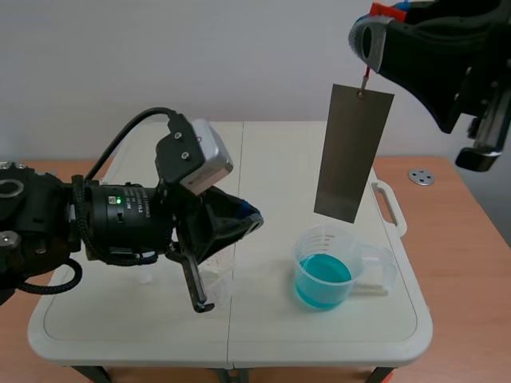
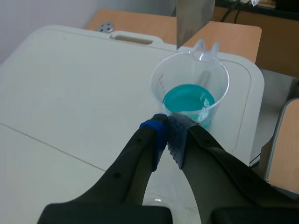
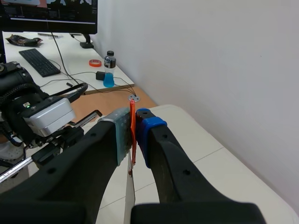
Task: Hold the metal plate by the orange handle, dip it into the blue solution, take it out and point at it, then put the plate back in the beaker on the left.
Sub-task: 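Point at the plate with the left hand, then lower the plate into the blue solution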
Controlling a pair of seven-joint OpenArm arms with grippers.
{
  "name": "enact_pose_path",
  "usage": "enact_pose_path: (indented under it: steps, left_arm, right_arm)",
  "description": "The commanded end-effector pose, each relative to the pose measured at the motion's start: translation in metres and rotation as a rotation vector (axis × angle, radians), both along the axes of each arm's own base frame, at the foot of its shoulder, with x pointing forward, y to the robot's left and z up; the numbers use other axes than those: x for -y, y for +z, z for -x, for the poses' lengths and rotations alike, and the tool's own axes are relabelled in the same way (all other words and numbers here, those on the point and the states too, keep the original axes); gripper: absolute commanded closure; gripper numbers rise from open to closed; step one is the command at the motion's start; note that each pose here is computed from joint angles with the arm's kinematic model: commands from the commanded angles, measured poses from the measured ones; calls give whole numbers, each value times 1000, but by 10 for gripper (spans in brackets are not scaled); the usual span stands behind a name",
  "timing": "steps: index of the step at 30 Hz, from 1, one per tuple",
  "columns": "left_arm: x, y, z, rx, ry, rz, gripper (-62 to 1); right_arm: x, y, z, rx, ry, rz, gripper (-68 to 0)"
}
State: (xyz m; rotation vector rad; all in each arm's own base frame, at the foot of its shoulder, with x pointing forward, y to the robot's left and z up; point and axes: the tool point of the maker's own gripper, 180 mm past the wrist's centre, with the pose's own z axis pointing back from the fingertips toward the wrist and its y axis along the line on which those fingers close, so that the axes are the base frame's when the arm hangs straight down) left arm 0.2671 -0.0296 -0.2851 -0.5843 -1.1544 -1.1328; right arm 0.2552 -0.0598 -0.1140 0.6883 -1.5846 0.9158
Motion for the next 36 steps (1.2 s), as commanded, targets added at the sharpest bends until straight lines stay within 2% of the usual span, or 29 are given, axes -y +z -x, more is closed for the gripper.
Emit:
enact_pose_path:
  steps: [1, 10, 17, 31, 36]
  left_arm:
    - [8, 13, 0, 21, -17, 41, -27]
    - [30, 16, 8, 11, -56, 66, -27]
    - [43, 24, 5, 37, -54, 87, -28]
    - [43, 24, 2, 41, -40, 89, -27]
    - [30, 20, -1, 38, -20, 69, -27]
  right_arm:
    - [-1, 10, 4, 28, 17, -11, -13]
    - [-1, 10, 4, 28, 17, -11, -13]
    - [-1, 10, 4, 28, 17, -11, -13]
    - [-1, 10, 4, 28, 17, -11, -13]
    - [-1, 10, 3, 27, 17, -10, -13]
